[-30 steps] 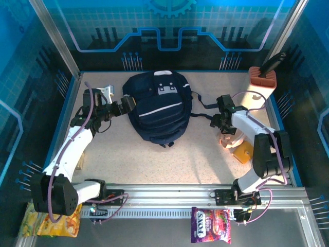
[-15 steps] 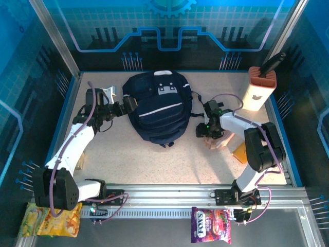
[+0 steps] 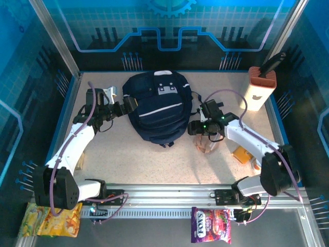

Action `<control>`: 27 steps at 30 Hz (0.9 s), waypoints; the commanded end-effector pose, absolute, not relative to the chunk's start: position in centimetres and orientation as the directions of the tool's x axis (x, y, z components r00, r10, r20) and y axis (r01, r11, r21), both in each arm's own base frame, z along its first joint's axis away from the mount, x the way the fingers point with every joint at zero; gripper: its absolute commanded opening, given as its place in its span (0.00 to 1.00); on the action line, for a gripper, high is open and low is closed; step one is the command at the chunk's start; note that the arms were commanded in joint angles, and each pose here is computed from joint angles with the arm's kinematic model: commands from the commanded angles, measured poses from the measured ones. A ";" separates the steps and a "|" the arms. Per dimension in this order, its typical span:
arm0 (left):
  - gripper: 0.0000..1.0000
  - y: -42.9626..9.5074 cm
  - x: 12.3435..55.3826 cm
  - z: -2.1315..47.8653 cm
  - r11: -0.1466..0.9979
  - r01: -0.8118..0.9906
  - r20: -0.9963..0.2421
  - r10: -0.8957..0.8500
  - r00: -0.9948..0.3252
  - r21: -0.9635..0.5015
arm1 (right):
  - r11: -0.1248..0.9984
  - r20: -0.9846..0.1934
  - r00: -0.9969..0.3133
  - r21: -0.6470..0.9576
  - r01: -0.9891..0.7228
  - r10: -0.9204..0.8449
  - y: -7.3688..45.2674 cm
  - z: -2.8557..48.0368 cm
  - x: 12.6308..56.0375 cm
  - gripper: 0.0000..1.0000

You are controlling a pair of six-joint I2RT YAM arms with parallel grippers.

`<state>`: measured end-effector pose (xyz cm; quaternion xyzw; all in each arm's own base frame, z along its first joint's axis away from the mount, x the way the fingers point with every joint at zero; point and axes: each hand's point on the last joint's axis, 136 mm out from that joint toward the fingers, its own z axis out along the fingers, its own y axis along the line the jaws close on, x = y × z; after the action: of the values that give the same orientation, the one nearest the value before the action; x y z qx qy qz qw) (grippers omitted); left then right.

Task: Pack the student bag
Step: Move the pencil pouch to the middle-right of the table, then rotate the pencil pouch at the middle-right of the table.

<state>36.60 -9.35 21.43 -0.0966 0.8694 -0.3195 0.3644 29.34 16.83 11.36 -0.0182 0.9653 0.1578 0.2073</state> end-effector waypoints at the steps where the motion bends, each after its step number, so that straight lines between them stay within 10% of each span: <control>1: 0.99 -9.4 36.8 21.7 0.766 0.067 -0.562 -0.405 -0.721 -0.639 | 0.925 -0.292 -0.925 0.359 0.129 0.242 17.2 9.1 26.8 0.71; 18: 0.99 -9.4 36.8 21.2 0.765 0.059 -0.551 -0.406 -0.729 -0.641 | 0.904 -0.252 -0.868 0.133 0.407 0.428 9.9 4.5 23.8 0.75; 27: 0.99 -9.5 36.8 21.2 0.762 0.060 -0.550 -0.407 -0.729 -0.644 | 0.695 -0.230 -0.659 0.325 0.641 0.716 7.2 5.1 24.3 0.81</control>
<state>36.73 -9.36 20.97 -0.1000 0.8716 -0.3194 0.3582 24.83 8.55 5.97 0.2964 0.9334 0.1001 0.1756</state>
